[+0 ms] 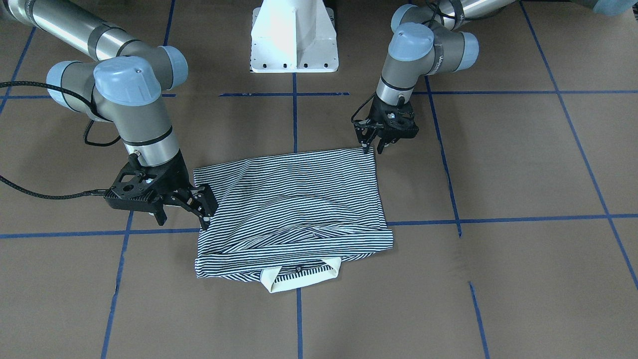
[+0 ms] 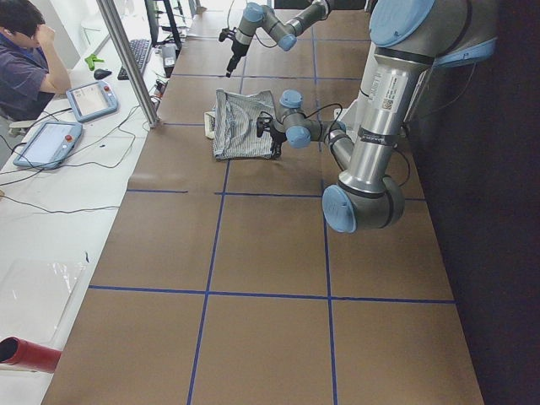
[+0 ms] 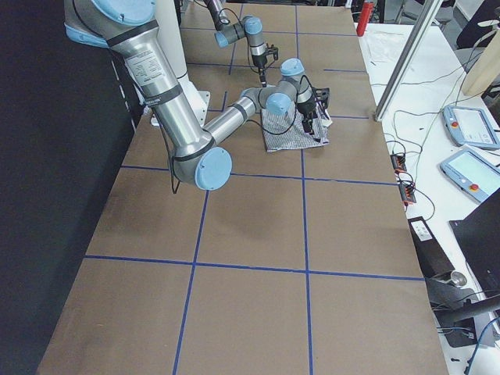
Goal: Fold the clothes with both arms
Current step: 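Move the left gripper to the folded shirt's nearest side edge and grasp it, then fold the side edge toward the right gripper while the right arm moves inward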
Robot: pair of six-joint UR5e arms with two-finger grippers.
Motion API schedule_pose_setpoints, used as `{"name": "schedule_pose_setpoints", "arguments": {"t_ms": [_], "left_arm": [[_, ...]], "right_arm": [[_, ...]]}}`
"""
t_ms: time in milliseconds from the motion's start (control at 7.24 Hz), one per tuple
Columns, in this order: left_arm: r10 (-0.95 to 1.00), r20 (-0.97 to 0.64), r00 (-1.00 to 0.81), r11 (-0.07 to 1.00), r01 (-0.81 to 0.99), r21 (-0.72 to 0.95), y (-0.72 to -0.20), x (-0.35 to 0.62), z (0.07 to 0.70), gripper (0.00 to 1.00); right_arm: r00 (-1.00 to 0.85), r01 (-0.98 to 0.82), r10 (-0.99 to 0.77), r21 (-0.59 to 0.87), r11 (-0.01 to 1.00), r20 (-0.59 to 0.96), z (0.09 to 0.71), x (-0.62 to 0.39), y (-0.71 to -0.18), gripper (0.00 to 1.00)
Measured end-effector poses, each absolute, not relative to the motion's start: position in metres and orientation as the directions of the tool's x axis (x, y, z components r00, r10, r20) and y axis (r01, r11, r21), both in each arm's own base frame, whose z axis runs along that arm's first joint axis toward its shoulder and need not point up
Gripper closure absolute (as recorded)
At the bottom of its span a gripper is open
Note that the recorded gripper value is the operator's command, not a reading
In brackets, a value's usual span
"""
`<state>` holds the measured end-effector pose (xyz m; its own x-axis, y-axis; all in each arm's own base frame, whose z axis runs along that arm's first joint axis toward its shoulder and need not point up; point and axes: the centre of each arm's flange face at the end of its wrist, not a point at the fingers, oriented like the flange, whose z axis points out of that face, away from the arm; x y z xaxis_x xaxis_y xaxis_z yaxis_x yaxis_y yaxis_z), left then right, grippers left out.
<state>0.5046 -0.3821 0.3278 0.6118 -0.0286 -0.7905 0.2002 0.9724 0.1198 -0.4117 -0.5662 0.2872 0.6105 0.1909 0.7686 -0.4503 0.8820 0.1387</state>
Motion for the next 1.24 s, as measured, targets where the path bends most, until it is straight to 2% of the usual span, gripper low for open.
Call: {"name": "schedule_pose_setpoints", "arguments": {"t_ms": [138,276,829,1244], "left_arm": [[-0.025,-0.791,0.611,0.973,0.197,0.122,-0.381,0.506,0.327,0.95],[-0.020,-0.792,0.610,0.974,0.191,0.123,-0.379,0.508,0.325,1.00],[0.046,-0.782,0.621,0.969,0.163,0.187,-0.386,0.500,0.321,1.00],[0.161,-0.687,0.708,0.930,0.123,0.345,-0.461,0.449,0.349,1.00]], "right_arm": [[0.611,-0.450,0.191,0.139,0.882,0.769,0.287,-0.412,-0.566,0.00],[0.611,-0.450,0.191,0.139,0.882,0.768,0.287,-0.412,-0.566,0.00],[0.611,-0.449,0.191,0.138,0.883,0.768,0.287,-0.412,-0.566,0.00],[0.613,-0.449,0.192,0.139,0.883,0.766,0.288,-0.412,-0.566,0.00]]}}
